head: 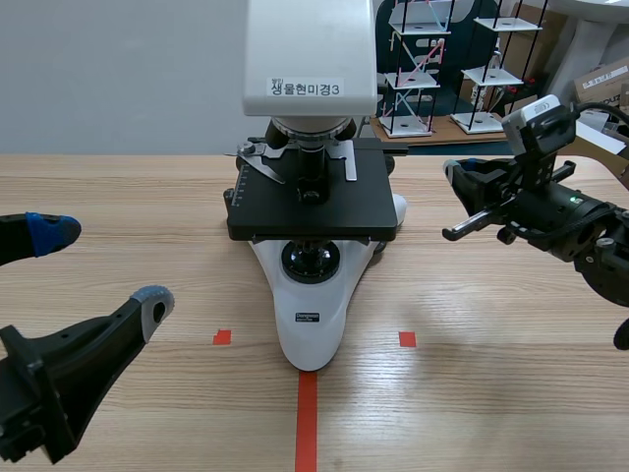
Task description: Return to the home posture
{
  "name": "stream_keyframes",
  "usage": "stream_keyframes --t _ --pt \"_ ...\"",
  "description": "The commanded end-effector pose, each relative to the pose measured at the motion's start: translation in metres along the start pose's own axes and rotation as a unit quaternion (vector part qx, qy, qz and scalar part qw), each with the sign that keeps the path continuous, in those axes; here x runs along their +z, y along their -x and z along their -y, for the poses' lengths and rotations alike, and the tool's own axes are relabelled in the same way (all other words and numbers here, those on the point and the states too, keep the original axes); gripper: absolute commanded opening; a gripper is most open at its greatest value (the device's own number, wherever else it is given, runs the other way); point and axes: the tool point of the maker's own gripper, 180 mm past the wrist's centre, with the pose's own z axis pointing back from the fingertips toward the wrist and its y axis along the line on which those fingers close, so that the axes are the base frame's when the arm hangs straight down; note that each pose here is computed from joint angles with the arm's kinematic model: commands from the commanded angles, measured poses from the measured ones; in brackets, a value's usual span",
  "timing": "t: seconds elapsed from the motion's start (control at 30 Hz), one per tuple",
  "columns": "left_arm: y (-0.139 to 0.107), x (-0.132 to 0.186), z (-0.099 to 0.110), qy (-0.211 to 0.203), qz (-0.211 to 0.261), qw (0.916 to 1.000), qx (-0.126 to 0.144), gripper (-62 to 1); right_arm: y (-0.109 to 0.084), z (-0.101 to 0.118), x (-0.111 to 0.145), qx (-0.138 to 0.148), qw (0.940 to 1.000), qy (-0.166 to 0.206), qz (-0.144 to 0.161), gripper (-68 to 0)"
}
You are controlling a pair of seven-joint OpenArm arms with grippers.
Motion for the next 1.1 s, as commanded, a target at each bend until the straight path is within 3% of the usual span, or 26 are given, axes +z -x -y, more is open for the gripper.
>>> stream_keyframes --t 0.0,0.63,0.8,1.07 --pt "-0.009 -0.001 0.001 0.000 0.017 0.9999 0.002 1.4 -0.021 0.010 -0.005 0.009 0.9995 0.004 0.029 -66.9" --pt "-0.009 -0.001 0.001 0.000 0.017 0.9999 0.002 1.4 -0.021 0.010 -0.005 0.009 0.9995 0.005 0.029 -66.3" --pt "-0.009 -0.001 0.001 0.000 0.017 0.9999 0.002 1.4 -0.019 0.010 -0.004 0.009 0.9996 0.005 0.026 -53.5" --pt "-0.009 -0.001 0.001 0.000 0.017 0.9999 0.002 1.4 -0.017 0.031 0.025 -0.011 0.9986 0.045 0.026 -20.1"
